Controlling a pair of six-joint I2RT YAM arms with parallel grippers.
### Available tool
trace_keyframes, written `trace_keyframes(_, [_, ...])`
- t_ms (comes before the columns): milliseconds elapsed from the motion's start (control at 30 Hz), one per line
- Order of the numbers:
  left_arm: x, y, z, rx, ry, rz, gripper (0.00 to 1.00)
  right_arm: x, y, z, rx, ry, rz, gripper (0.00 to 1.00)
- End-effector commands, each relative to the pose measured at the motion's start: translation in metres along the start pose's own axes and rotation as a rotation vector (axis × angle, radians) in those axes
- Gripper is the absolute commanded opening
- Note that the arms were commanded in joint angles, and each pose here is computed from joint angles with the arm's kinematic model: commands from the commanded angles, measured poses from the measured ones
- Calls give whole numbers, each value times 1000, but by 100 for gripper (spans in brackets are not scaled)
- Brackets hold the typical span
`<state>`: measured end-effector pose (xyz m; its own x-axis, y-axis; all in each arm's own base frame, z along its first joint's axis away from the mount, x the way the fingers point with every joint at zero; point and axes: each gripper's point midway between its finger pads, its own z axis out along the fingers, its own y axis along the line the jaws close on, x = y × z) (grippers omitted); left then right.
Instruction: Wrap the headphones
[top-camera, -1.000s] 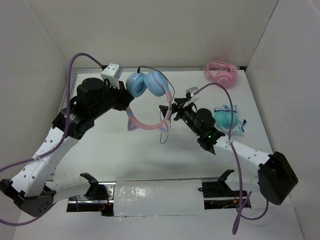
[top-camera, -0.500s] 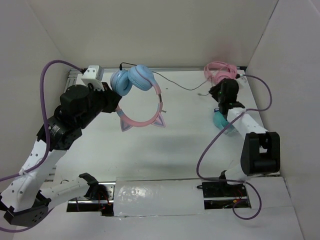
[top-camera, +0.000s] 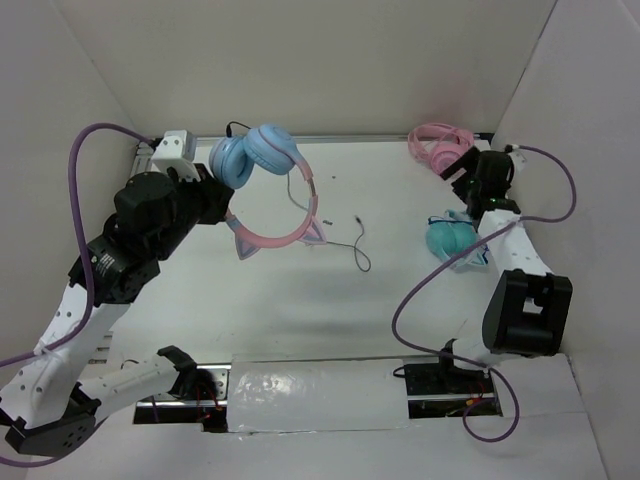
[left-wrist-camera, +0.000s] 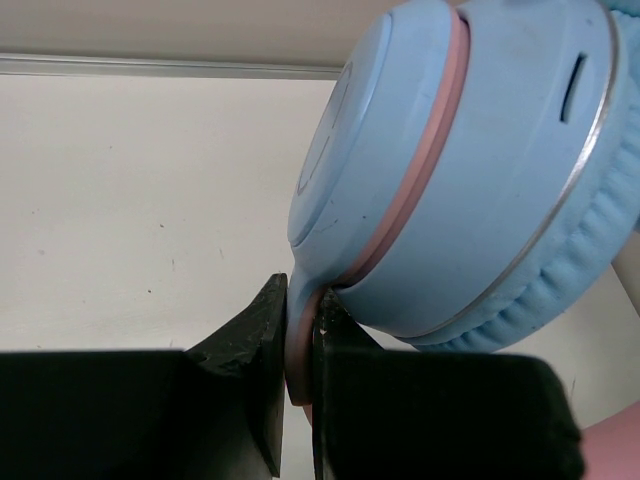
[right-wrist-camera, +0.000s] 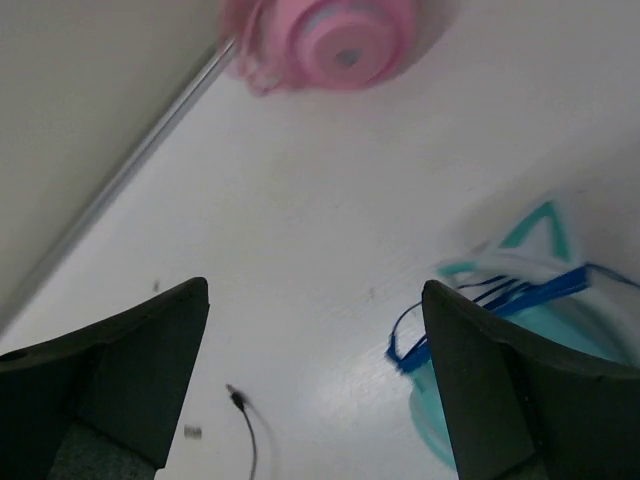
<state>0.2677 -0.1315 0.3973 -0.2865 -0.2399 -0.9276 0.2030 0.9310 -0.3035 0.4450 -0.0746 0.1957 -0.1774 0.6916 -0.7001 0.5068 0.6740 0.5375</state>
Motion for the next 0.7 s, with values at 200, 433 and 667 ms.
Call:
trace_keyframes(200, [-39,-35,-1,147,-98,-32,0,118,148,-130,-848,162,-421,100])
trace_keyframes(433, [-52,-54,-8,244,-108,-15,0,201,174,-203,-1154,132,-602,100])
trace_keyframes(667, [-51,-71,-17,345,-85,-2,0,246,194,-228,-1337,95,-632,100])
